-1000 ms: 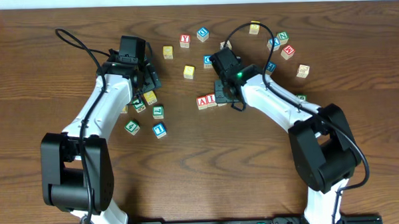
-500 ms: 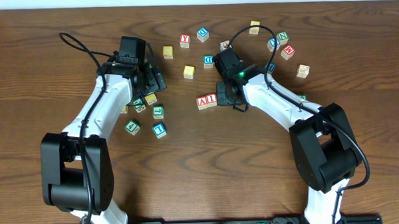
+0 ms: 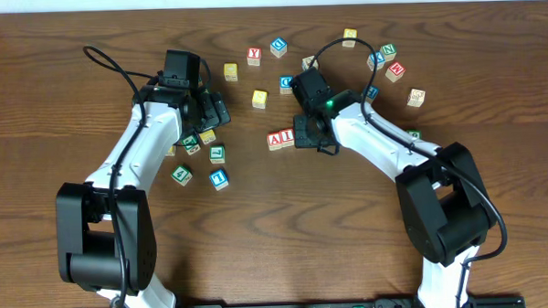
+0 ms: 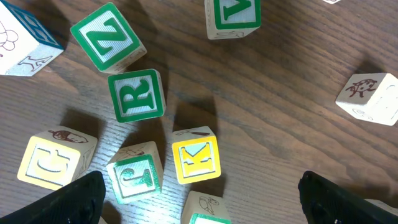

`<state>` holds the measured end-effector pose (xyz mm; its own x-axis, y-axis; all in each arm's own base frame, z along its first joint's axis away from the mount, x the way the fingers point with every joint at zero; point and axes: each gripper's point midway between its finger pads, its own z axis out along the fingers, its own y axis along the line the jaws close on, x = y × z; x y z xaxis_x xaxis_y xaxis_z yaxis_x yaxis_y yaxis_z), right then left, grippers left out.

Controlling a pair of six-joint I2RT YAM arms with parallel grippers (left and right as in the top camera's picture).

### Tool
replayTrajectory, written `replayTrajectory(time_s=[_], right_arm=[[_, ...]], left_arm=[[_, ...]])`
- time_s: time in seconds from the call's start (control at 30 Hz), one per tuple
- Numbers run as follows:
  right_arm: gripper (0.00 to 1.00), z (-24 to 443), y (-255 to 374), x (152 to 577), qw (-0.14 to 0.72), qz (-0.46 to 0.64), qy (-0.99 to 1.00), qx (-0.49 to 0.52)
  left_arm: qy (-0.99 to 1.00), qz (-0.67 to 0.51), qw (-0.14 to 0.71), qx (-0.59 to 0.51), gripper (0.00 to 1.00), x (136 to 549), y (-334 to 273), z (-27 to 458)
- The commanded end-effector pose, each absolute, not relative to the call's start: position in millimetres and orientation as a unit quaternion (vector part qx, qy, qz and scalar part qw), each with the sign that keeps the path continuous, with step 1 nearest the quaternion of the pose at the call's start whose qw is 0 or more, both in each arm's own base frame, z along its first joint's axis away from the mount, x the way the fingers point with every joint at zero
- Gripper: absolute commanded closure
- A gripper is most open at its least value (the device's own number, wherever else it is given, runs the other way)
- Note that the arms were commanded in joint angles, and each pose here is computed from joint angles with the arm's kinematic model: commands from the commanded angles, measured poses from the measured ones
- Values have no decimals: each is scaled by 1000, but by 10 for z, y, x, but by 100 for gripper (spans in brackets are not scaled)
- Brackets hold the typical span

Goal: Spell out AI2

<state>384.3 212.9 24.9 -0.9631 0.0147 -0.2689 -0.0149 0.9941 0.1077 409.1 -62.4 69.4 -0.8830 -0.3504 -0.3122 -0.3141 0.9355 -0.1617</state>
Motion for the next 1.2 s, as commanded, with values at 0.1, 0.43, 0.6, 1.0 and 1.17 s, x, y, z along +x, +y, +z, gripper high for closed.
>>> replayTrajectory(time_s=[0.1, 0.43, 0.6, 1.0, 1.17], right_arm=[[99, 257, 2055, 3903, 146, 47, 988, 8], [90, 321, 1858, 4019, 143, 62, 987, 35], [82, 315, 1796, 4027, 140, 60, 988, 41], [55, 306, 1765, 4008, 135, 55, 988, 43], [41, 305, 1763, 4004, 134, 54, 989, 43]], left_arm=[[974, -54, 163, -149, 4, 4030, -779, 626], [971, -68, 149, -173, 72, 3976, -1131, 452], [973, -91, 129, -169, 92, 3924, -1298, 368], [973, -145, 111, -141, 93, 3917, -1655, 254], [974, -144, 104, -138, 92, 3883, -1680, 233]])
